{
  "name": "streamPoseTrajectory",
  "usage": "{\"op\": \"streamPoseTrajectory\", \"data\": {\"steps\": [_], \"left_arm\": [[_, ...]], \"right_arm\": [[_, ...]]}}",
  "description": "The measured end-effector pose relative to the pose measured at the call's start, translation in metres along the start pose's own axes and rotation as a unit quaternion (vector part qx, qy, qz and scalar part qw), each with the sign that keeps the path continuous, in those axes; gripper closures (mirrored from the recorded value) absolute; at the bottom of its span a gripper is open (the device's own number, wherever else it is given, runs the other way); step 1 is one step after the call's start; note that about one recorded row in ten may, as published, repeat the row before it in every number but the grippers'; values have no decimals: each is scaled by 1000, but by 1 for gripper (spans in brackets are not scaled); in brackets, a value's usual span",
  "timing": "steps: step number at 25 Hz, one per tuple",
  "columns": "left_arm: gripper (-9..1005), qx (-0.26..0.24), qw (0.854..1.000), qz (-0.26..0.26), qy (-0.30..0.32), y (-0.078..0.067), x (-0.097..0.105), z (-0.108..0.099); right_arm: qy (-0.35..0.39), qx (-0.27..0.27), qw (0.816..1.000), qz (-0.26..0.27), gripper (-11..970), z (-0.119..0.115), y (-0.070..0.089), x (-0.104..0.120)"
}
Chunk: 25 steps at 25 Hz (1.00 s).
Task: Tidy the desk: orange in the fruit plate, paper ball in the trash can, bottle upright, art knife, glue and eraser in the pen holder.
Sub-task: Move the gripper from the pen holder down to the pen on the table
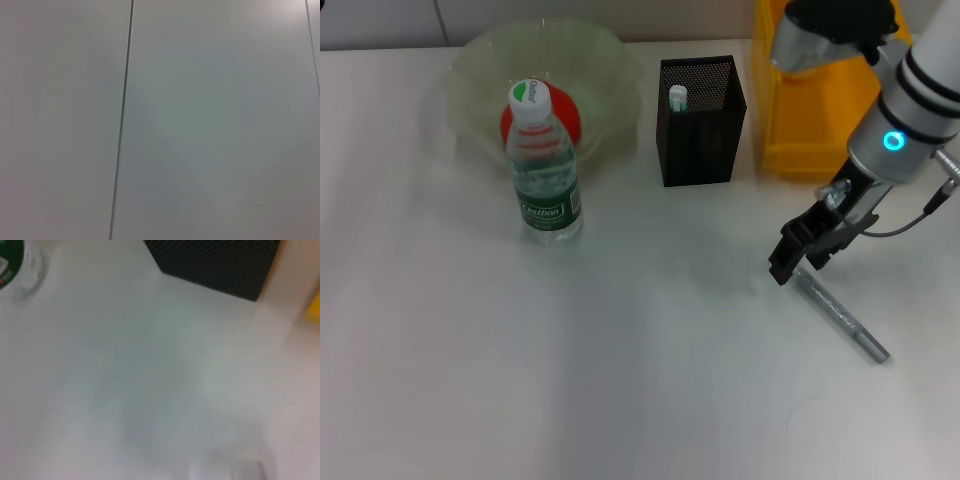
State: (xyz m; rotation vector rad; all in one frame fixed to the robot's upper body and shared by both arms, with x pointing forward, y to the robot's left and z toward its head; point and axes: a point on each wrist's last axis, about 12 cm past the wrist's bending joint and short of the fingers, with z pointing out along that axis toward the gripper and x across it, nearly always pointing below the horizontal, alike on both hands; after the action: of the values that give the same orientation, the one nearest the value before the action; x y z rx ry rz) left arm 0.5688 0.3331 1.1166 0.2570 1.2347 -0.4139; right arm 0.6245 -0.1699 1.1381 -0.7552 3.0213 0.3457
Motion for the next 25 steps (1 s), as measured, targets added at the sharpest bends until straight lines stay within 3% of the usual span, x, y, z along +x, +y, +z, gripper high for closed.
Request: {"op": "streamPoseTrajectory", "data": {"steps": [10, 25], "left_arm": [[283, -2, 1000, 0, 0, 1, 0, 0], [283, -6, 1000, 0, 1, 1, 1, -1]], "right_arm": [[12, 44, 999, -15, 416, 9, 3, -4], [15, 44, 999, -21, 463, 17, 10, -8]]}}
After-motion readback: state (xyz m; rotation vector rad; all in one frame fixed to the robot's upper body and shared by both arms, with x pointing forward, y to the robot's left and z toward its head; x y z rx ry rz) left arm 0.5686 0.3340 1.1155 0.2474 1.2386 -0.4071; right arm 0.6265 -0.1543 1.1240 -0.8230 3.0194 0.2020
